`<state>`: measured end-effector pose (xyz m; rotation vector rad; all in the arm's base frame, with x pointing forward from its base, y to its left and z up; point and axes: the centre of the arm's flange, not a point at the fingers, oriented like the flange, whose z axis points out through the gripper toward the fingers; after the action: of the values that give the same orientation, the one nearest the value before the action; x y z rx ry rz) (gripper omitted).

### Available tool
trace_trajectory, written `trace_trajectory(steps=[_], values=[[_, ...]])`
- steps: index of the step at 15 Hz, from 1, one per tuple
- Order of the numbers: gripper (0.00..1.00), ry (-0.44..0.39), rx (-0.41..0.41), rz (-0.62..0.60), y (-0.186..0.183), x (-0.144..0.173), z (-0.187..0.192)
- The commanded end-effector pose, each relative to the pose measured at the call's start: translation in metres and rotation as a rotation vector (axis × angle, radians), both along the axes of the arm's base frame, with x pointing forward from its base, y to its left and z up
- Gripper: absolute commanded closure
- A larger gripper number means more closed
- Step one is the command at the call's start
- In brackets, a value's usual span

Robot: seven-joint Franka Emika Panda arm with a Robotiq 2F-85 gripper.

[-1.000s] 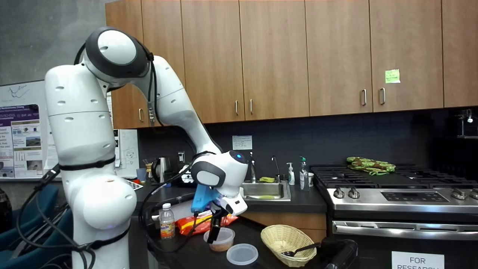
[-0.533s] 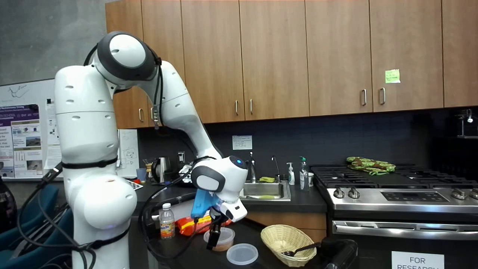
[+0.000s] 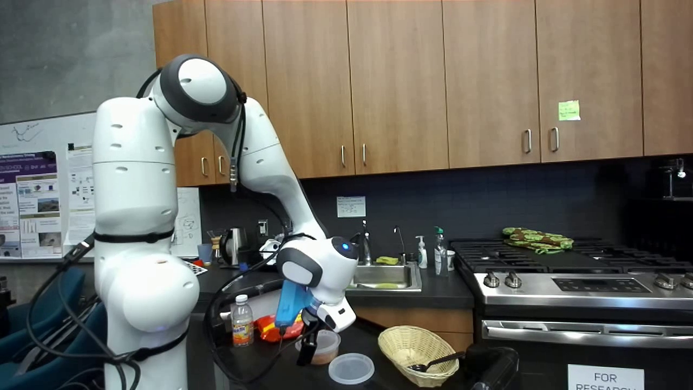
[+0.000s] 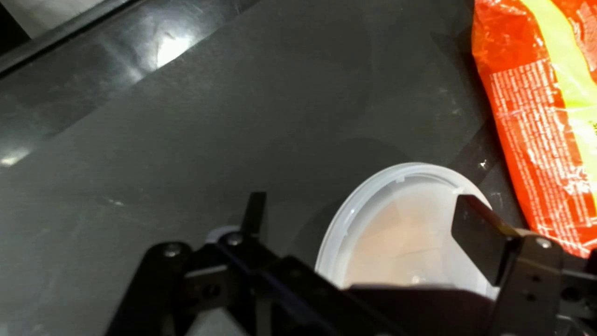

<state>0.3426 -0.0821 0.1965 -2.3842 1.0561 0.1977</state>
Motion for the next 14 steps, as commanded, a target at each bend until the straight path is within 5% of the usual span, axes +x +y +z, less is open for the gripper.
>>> trace_trajectory(steps=[1, 14], values=[[0.00, -0.055, 0.021, -0.002, 0.001, 0.003, -0.008], [0.00, -0.191, 0.039, 0.021, 0.003, 0.011, 0.012]])
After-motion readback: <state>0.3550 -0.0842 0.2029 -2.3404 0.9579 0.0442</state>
